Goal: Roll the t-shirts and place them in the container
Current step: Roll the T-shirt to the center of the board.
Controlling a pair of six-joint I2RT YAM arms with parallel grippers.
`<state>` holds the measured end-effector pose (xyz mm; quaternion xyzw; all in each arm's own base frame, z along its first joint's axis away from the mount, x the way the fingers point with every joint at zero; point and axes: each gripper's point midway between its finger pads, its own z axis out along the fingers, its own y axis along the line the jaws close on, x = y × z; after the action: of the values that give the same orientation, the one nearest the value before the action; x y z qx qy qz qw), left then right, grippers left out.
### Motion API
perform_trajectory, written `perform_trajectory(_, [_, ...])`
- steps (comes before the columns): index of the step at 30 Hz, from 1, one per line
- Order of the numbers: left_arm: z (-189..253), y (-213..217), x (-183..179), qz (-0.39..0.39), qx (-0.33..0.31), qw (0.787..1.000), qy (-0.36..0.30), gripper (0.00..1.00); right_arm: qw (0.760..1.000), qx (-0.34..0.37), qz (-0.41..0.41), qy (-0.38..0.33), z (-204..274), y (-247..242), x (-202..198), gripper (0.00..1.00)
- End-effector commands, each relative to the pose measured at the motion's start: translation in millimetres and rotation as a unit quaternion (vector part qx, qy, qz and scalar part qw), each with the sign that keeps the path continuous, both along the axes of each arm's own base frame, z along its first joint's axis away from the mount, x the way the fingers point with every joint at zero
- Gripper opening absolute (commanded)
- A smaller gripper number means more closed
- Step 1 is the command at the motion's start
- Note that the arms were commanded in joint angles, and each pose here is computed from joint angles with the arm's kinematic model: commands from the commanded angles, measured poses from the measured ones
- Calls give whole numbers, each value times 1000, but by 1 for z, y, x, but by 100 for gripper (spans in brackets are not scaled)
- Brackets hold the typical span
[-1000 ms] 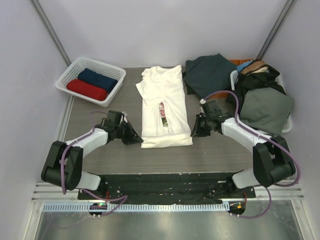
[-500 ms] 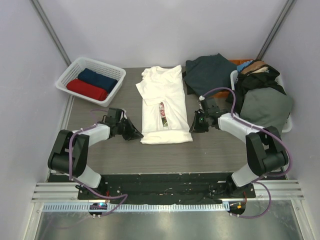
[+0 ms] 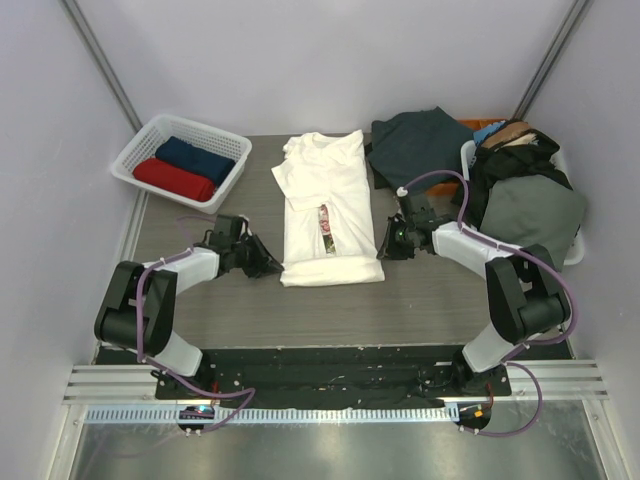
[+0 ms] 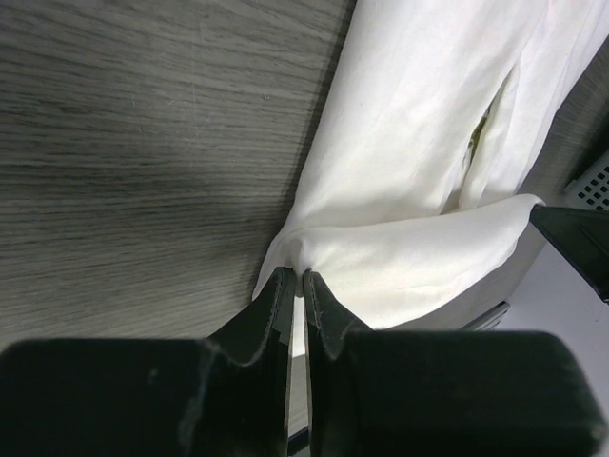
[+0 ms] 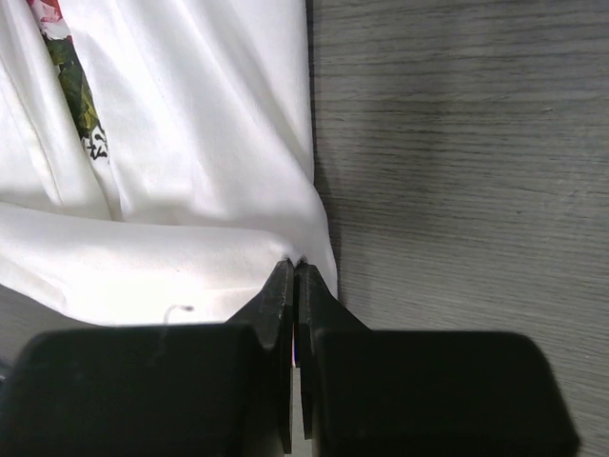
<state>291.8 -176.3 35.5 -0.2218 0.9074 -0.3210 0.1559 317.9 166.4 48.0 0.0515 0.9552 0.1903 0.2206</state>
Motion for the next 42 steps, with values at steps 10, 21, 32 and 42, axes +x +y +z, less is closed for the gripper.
perform_trajectory(10, [25, 4, 30, 5, 16, 998, -67, 33, 998, 5, -21, -56, 25, -1, 30, 33])
perform_trajectory(21, [94, 6, 22, -10, 20, 988, -153, 42, 991, 31, -15, -131, 96, 0, 20, 46])
perform_trajectory(32, [102, -94, -16, -132, -86, 977, -147, 0, 944, 300, 119, -66, 93, 105, -32, 1])
perform_trajectory(42, [57, -109, 0, -128, -111, 977, -126, 0, 932, 341, 123, -4, 38, 135, -28, 1])
